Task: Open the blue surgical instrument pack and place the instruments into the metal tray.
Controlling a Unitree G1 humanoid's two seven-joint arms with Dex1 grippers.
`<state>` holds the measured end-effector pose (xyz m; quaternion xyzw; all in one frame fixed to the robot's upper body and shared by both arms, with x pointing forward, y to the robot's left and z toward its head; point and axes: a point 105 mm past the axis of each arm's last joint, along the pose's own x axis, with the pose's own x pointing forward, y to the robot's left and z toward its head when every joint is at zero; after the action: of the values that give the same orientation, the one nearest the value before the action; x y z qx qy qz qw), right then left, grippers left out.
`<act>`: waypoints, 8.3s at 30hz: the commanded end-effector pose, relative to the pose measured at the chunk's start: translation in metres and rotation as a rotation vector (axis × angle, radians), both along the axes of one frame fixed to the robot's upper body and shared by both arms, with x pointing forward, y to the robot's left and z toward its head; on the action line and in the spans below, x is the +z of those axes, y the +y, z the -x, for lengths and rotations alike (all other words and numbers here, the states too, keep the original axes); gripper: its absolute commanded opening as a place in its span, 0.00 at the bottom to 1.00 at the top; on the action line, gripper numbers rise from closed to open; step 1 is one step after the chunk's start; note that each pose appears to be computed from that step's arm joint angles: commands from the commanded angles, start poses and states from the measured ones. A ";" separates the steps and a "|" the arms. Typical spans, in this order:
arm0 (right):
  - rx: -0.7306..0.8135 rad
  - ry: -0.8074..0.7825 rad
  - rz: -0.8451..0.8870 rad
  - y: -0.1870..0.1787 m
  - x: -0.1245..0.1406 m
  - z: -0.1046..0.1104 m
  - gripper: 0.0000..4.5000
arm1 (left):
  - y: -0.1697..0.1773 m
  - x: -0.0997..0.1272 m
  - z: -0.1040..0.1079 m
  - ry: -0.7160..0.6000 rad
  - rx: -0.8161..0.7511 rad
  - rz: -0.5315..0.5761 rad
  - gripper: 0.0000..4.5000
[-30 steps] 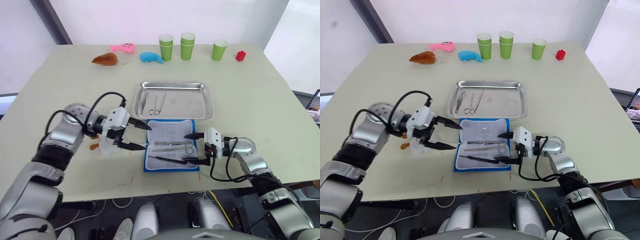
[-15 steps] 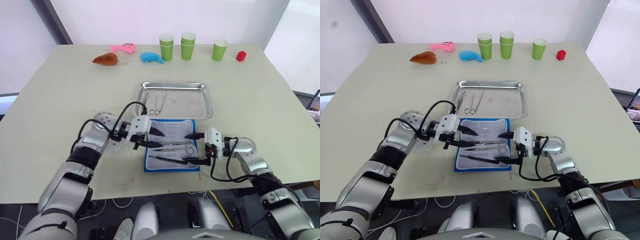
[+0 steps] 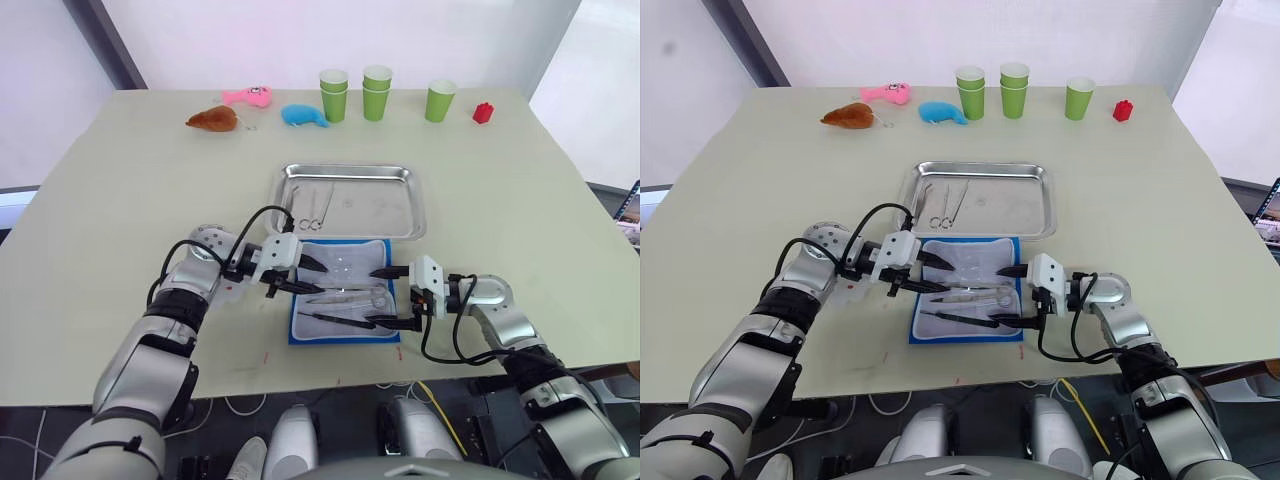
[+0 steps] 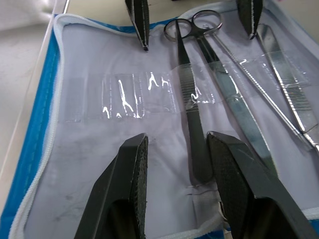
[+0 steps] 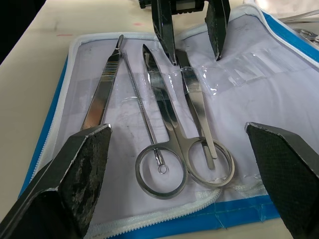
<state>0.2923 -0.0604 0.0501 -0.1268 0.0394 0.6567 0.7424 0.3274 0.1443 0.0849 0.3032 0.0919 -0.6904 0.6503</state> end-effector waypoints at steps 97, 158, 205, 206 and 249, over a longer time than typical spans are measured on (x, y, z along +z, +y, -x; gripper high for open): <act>0.024 0.154 0.108 -0.004 -0.044 0.021 1.00 | -0.052 0.098 -0.082 0.016 1.128 0.578 0.01; 0.006 0.155 0.099 -0.003 -0.045 0.021 1.00 | -0.052 0.041 -0.093 0.125 1.475 0.436 0.51; -0.001 0.154 0.094 -0.002 -0.047 0.020 1.00 | 0.046 0.103 0.056 0.127 0.056 0.228 0.91; 0.000 0.154 0.094 -0.002 -0.047 0.020 1.00 | 0.045 0.104 0.059 0.132 0.037 0.227 0.99; -0.005 0.018 0.007 -0.008 0.013 0.009 1.00 | 0.015 0.058 0.079 0.150 -0.066 0.304 0.99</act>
<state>0.2858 -0.0664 0.0657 -0.1268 0.0415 0.6564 0.7425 0.2537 0.1606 0.1392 0.1433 0.0355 -0.7238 0.6740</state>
